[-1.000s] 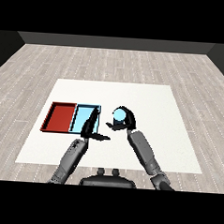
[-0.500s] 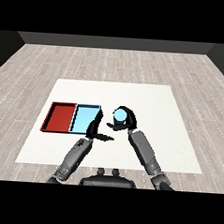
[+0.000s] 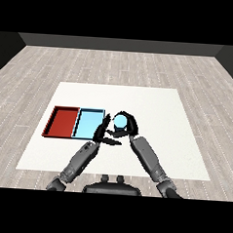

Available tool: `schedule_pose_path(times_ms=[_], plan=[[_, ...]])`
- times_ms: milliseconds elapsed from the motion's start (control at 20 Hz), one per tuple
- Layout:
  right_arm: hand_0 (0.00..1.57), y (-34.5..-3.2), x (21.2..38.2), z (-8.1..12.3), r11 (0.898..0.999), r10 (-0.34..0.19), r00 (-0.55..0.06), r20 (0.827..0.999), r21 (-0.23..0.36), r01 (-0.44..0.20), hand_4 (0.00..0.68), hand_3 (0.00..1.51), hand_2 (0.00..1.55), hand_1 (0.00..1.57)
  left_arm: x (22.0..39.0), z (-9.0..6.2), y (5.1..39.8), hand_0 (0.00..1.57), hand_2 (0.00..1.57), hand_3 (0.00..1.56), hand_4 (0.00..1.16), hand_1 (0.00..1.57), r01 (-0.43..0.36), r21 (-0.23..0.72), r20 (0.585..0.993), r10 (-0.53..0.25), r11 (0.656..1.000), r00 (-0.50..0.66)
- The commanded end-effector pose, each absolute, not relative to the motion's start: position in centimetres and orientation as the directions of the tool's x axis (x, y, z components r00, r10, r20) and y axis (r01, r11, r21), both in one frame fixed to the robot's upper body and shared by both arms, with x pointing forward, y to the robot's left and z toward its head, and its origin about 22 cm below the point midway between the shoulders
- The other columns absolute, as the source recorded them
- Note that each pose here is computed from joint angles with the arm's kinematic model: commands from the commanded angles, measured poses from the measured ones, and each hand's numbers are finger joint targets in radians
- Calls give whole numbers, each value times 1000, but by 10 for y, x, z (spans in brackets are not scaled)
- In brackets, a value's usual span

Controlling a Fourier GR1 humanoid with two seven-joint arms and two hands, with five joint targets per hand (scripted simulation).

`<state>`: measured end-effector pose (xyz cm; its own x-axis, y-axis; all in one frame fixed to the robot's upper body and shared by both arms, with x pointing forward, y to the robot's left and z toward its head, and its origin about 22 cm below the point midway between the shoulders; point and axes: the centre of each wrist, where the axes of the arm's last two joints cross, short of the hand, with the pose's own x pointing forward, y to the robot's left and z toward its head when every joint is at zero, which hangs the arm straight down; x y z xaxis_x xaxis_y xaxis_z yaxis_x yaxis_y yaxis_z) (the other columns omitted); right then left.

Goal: Pick the blue can and put it in the blue box

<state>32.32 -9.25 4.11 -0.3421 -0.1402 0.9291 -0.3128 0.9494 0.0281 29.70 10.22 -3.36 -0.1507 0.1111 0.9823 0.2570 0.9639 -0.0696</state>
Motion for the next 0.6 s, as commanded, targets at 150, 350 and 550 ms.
schedule_pose_path(times_ms=[150, 350, 550], plan=[[1394, -80, 320, 45, 940, -124, -349, 929, -3, -342, 651, 1391, 1426, 1394, 311, -41, 110, 0, 0, 0, 0, 0, 281, -85, 979, 132, 956, -155], [1419, -90, 331, 58, 933, -129, -338, 932, -1, -359, 651, 1388, 1430, 1419, 313, -30, 96, 0, 0, 0, 0, 0, 281, -68, 983, 112, 957, -145], [1420, -68, 312, 49, 928, -132, -320, 938, 5, -371, 617, 1399, 1442, 1420, 311, -27, 86, 0, 0, 0, 0, 0, 287, -54, 982, 103, 956, -157]])
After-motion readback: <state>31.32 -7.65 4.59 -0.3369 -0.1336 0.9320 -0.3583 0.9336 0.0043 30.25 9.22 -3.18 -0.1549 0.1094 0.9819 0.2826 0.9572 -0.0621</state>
